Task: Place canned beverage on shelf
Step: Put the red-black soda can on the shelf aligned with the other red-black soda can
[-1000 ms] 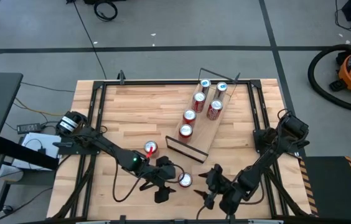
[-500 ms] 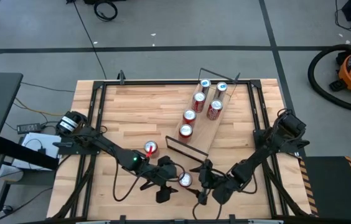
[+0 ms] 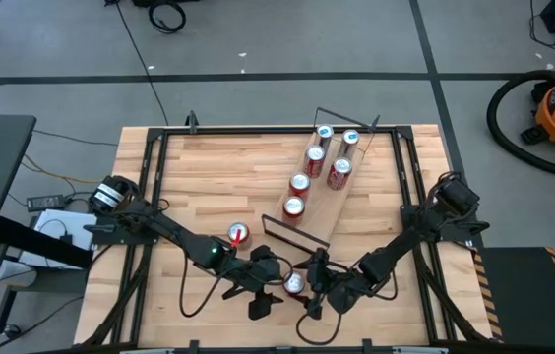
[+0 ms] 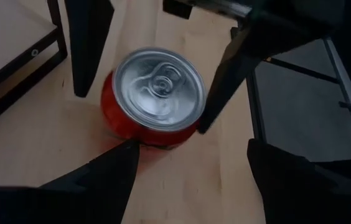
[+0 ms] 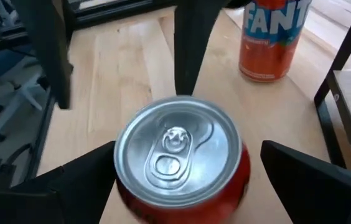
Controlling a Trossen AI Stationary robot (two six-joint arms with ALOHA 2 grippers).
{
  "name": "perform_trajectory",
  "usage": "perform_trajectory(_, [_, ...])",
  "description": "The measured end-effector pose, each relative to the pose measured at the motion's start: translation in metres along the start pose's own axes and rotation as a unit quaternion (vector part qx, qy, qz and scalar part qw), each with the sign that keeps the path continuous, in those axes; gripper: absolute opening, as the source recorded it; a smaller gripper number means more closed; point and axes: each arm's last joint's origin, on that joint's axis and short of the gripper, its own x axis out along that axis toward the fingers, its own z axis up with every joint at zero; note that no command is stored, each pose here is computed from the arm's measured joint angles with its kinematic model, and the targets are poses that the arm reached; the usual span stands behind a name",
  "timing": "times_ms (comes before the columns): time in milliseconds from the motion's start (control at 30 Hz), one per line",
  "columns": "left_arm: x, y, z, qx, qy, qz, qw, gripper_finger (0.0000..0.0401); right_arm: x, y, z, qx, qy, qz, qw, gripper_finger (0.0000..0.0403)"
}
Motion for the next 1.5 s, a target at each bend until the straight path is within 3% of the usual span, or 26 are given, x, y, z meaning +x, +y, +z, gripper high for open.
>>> perform_trajectory(400, [0.0,-0.001,0.001,-0.004,-0.003,-0.003,1.0,0.0309,0.019,-0.002,-0.017,-0.012,0.011,-0.002,1.0,0.0391])
perform_trajectory(700, [-0.001,-0.001,0.001,-0.009,-0.004,-0.005,1.0,0.0309,0.022,-0.004,-0.014,-0.005,0.01,0.008,1.0,0.0318])
perform_trajectory(833, [-0.009,-0.002,0.004,-0.024,0.002,-0.014,1.0,0.0308,0.019,-0.003,-0.01,0.004,0.014,0.027,1.0,0.0317])
perform_trajectory(1000, [-0.035,-0.004,0.013,-0.047,0.0,-0.019,0.999,0.0308,0.001,-0.003,0.017,0.017,-0.012,0.042,0.999,0.0329])
perform_trajectory(1133, [-0.059,-0.008,0.026,-0.052,-0.032,-0.041,0.997,0.0308,-0.019,-0.01,0.046,-0.005,-0.037,0.043,0.998,0.0328])
perform_trajectory(1367, [-0.088,-0.005,0.043,-0.064,-0.072,-0.058,0.994,0.0308,-0.059,-0.038,0.104,-0.029,-0.106,0.022,0.994,0.033])
perform_trajectory(1500, [-0.096,-0.006,0.045,-0.067,-0.08,-0.064,0.993,0.0308,-0.083,-0.049,0.127,-0.03,-0.138,0.038,0.989,0.0331])
